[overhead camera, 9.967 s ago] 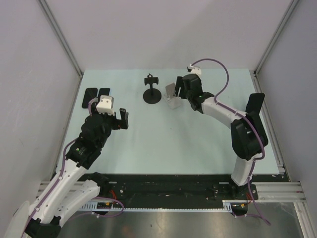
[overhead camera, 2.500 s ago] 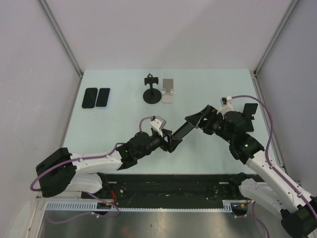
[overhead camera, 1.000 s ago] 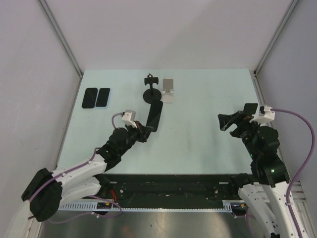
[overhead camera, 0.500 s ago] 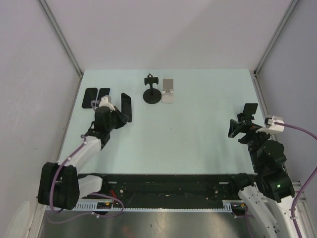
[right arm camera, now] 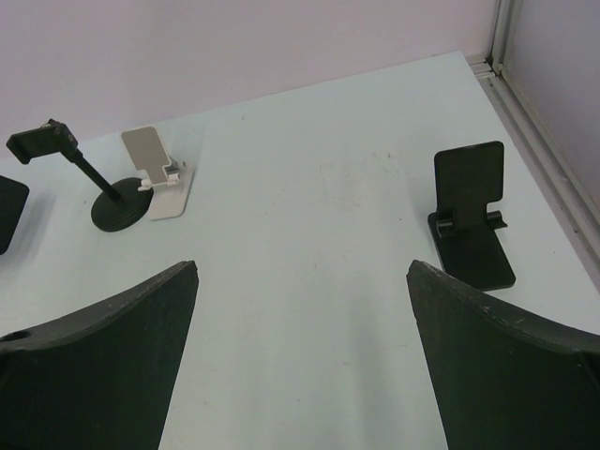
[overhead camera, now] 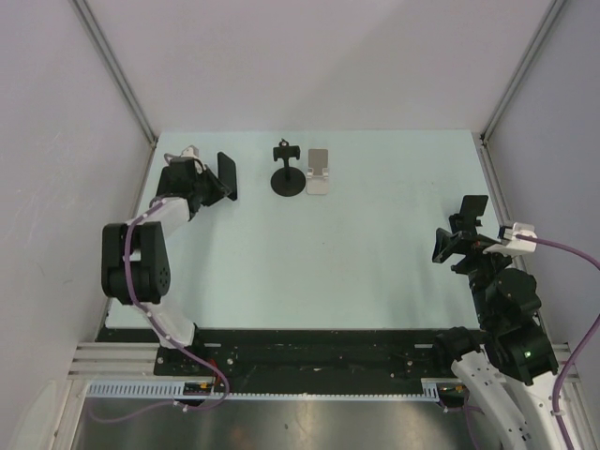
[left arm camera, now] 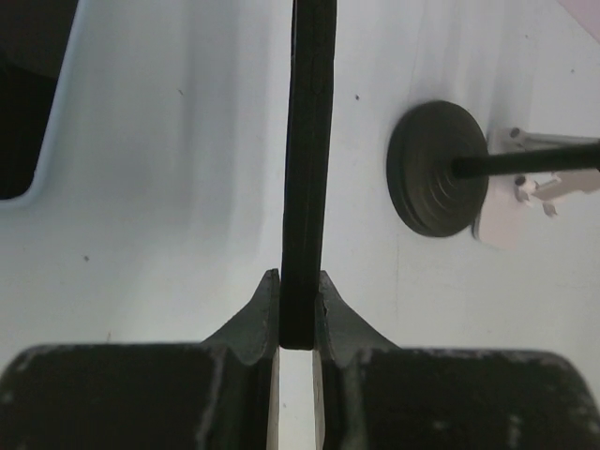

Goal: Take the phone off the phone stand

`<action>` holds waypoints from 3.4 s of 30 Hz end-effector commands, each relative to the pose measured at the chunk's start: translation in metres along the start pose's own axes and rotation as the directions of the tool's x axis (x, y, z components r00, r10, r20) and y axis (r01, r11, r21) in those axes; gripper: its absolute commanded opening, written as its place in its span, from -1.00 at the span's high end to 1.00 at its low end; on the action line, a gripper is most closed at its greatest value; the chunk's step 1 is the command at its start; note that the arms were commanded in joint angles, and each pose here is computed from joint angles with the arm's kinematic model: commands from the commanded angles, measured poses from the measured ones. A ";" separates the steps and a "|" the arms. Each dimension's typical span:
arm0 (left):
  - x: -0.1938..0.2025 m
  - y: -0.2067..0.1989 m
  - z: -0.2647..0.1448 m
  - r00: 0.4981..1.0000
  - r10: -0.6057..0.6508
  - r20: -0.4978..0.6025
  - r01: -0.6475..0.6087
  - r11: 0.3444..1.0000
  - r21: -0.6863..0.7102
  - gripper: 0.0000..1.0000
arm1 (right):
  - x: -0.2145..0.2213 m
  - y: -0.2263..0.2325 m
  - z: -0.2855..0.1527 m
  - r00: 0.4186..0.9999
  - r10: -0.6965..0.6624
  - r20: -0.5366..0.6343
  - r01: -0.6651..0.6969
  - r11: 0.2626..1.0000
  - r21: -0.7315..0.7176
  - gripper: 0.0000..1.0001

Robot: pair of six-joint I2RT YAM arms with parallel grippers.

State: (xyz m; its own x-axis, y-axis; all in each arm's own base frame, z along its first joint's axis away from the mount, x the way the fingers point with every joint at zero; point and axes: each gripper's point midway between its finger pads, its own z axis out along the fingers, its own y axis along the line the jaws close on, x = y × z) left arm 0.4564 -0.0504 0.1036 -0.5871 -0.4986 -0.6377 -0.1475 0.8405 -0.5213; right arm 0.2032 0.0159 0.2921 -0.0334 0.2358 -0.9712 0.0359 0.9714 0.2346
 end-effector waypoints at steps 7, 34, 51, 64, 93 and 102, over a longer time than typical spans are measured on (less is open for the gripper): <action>-0.035 0.014 0.039 0.999 -0.023 -0.038 0.026 0.995 0.093 0.99 | -0.006 0.000 0.000 0.999 -0.017 0.030 0.017 1.000 -0.008 -0.99; -0.040 0.068 0.045 0.995 -0.038 -0.097 0.034 0.999 -0.037 0.11 | 0.000 0.003 0.007 0.999 -0.035 0.002 0.035 0.999 -0.009 -0.98; -0.061 0.019 0.003 0.972 0.232 0.043 -0.222 0.960 -0.171 -0.82 | 0.002 0.001 0.009 0.999 -0.040 -0.007 0.040 0.999 -0.002 -0.98; -0.005 -0.042 0.060 0.942 0.326 -0.082 -0.327 0.945 0.001 -0.89 | 0.005 0.000 0.012 0.999 -0.045 -0.020 0.045 0.999 0.007 -0.97; 0.017 0.001 0.076 0.971 0.187 -0.148 -0.211 0.964 -0.161 -0.91 | 0.006 0.001 0.013 0.999 -0.044 -0.024 0.044 0.999 0.004 -0.98; 0.005 0.019 0.059 0.980 0.161 -0.119 -0.184 0.959 -0.214 -0.91 | 0.007 0.001 0.013 0.999 -0.043 -0.027 0.043 0.999 0.002 -0.98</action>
State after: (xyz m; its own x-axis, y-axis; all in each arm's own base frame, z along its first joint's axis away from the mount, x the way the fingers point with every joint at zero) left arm 0.4993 -0.0793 0.0345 -0.7407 -0.2824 -0.6096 -0.1278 0.9500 -0.2848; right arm 0.2131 0.0172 0.2783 -0.0854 0.1970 -0.9767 0.0465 0.9800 0.1936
